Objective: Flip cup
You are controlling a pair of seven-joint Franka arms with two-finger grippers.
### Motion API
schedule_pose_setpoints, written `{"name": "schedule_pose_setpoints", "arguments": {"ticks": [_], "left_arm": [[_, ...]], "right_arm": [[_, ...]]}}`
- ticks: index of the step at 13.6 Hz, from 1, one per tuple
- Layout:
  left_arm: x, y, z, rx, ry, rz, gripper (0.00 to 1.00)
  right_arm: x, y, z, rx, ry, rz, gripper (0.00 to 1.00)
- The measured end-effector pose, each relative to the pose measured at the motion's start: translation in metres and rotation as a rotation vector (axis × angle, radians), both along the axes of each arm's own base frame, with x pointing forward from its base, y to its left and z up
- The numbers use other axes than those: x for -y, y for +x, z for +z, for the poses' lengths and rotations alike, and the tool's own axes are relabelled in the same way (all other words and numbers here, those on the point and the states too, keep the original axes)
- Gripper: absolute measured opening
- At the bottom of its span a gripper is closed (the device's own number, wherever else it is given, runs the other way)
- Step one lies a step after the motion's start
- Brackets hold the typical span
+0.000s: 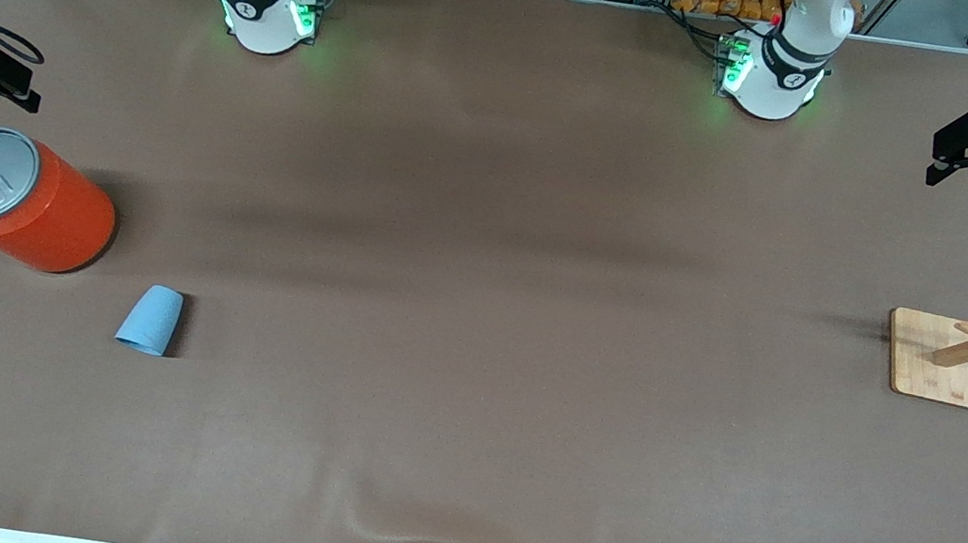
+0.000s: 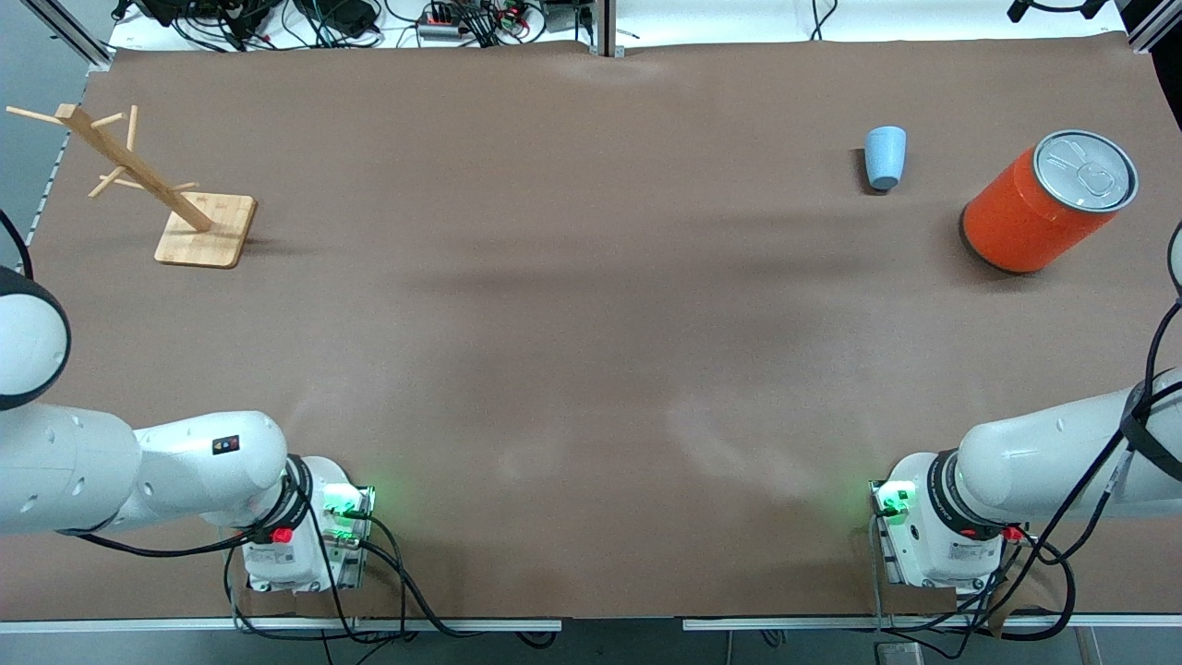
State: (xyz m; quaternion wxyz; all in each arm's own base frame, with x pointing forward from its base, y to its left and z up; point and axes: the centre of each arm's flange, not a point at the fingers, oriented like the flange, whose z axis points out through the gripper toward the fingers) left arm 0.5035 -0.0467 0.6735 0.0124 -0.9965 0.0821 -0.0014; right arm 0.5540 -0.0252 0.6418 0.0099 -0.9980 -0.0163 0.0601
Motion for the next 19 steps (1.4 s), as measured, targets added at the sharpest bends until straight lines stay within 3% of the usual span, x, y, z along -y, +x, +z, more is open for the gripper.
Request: {"name": "schedule_pose_setpoints", "arguments": {"ticks": [11, 13, 16, 19], "left_arm": [[-0.01, 0.011, 0.0, -0.004, -0.011, 0.013, 1.0], [-0.011, 0.011, 0.0, -0.007, -0.011, 0.015, 1.0], [-0.012, 0.009, 0.001, -0.019, -0.011, 0.017, 1.0], [-0.013, 0.008, 0.004, -0.02, -0.011, 0.02, 1.0]], "right_arm": [[0.045, 0.009, -0.034, -0.064, 0.003, -0.083, 1.0], [0.043, 0.021, -0.053, -0.076, 0.003, -0.078, 1.0], [0.043, 0.046, -0.081, -0.044, 0.0, -0.073, 1.0], [0.041, 0.074, -0.129, -0.047, -0.001, -0.067, 1.0]]}}
